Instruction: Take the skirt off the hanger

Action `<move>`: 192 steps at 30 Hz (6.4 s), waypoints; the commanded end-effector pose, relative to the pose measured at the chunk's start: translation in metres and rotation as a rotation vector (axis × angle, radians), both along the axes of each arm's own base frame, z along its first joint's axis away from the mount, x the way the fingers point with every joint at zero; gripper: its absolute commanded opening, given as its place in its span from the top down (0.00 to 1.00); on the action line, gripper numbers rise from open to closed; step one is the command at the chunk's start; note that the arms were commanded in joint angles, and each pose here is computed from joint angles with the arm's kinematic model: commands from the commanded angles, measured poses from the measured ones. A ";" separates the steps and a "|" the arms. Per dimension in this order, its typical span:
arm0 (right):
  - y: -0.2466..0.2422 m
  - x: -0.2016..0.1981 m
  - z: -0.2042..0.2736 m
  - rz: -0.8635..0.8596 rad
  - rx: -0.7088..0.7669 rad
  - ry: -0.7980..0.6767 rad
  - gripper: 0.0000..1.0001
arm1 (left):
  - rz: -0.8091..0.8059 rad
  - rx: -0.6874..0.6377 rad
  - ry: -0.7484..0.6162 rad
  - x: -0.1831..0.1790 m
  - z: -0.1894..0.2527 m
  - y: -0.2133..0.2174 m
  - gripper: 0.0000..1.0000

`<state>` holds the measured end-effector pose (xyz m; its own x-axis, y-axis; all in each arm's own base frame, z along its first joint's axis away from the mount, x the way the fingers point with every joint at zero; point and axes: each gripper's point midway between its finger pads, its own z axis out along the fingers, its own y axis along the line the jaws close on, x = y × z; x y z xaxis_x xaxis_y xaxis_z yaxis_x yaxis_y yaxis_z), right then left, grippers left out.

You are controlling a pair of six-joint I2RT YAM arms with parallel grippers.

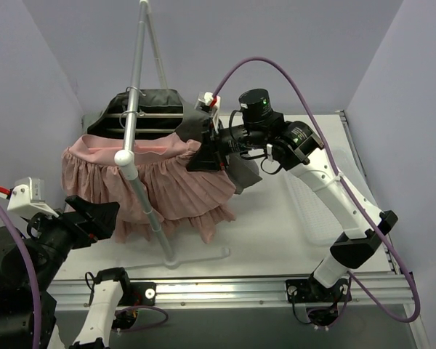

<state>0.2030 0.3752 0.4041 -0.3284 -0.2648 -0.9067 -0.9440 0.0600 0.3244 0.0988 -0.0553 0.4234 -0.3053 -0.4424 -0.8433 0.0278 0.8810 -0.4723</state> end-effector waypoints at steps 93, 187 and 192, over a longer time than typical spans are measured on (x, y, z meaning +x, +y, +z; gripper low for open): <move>0.070 -0.060 0.013 0.238 0.114 0.104 1.00 | 0.043 -0.222 0.269 0.108 -0.021 0.003 0.45; -0.126 0.106 -0.016 -0.869 0.013 0.243 1.00 | -0.166 -0.071 0.184 0.102 -0.032 -0.018 0.98; -0.121 0.110 -0.030 -0.820 -0.032 0.259 1.00 | -0.186 -0.057 0.167 0.094 -0.027 -0.020 0.98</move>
